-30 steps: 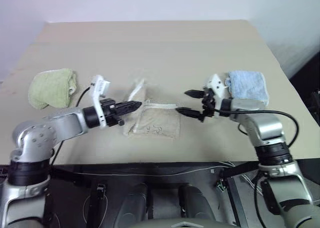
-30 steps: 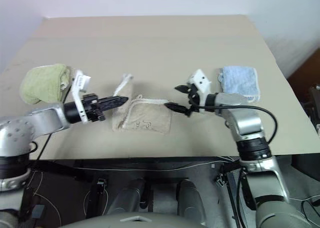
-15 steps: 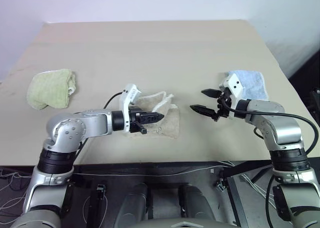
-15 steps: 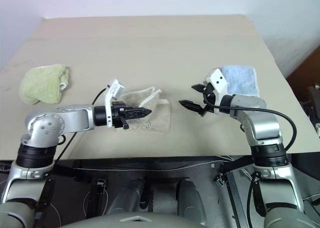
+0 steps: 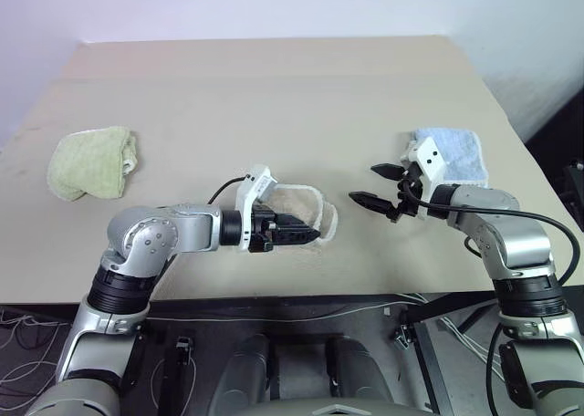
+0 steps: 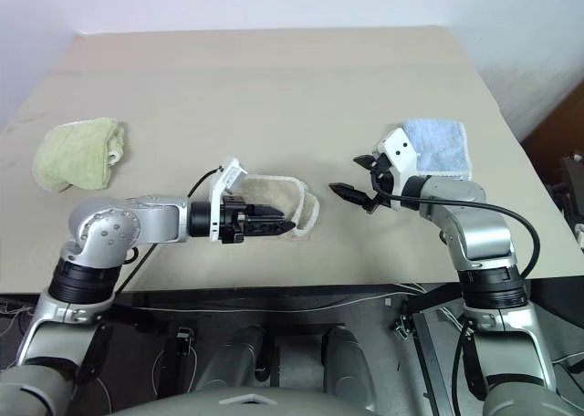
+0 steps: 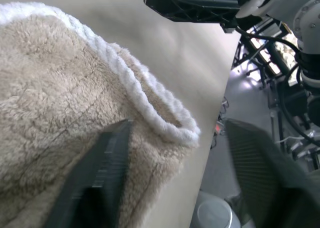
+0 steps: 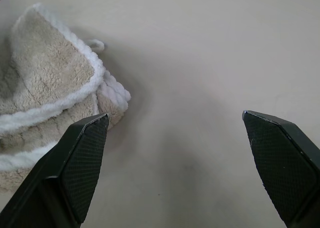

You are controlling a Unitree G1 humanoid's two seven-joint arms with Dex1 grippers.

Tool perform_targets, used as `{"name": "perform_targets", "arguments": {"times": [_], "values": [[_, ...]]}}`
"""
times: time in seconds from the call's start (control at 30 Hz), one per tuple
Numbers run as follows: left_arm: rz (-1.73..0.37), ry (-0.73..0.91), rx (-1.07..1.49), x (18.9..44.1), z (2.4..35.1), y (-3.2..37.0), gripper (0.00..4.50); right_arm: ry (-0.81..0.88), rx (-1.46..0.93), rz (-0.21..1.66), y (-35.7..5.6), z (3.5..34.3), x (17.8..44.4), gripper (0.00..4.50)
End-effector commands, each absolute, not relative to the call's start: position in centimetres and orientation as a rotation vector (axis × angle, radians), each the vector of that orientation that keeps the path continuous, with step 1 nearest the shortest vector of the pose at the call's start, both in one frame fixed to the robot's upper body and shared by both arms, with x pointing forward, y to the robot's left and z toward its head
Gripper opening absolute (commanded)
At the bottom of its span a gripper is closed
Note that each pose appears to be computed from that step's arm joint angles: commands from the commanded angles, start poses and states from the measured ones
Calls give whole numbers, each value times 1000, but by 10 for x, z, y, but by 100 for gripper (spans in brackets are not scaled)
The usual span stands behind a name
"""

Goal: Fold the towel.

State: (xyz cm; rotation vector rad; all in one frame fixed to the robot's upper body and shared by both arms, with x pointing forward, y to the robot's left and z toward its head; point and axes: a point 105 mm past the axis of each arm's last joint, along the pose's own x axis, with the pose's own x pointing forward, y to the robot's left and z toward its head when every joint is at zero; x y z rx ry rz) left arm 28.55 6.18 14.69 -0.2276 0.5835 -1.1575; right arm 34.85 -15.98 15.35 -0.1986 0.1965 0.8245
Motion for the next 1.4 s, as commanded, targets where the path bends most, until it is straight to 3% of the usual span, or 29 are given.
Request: {"name": "perform_targets", "arguments": {"times": [0.03, 0.23, 0.3, 0.4, 0.7, 0.73, 0.77, 0.8, 0.87, 1.03, 1.4], "values": [[-1155, 399, -198, 291, 180, 76, 433, 140, -180, 833, -160, 176, 346, 450], [-1121, 181, -123, 299, 217, 110, 447, 192, -24, 976, -142, 182, 329, 450], [-1071, 124, -58, 306, 218, 124, 450, 162, 46, 1035, -130, 191, 323, 412], [-1036, 110, -37, 313, 214, 136, 388, 126, 114, 1102, -114, 202, 316, 322], [-1121, 96, 1, 303, 187, 132, 84, 128, 199, 1211, -75, 197, 305, 16], [-1114, 86, 17, 306, 185, 131, 50, 134, 203, 1218, -71, 194, 305, 0], [-1092, 67, 38, 312, 182, 131, 11, 141, 208, 1215, -68, 190, 306, 0], [-1074, 44, 50, 319, 180, 130, 2, 145, 220, 1207, -65, 187, 309, 0], [-1099, -11, 45, 324, 179, 124, 2, 151, 288, 1173, -62, 185, 318, 0], [-1317, -23, 85, 298, 158, 106, 2, 226, 245, 1133, -51, 152, 324, 0], [-1345, 77, 158, 279, 96, 115, 2, 403, 137, 977, -58, 71, 332, 0]]}}
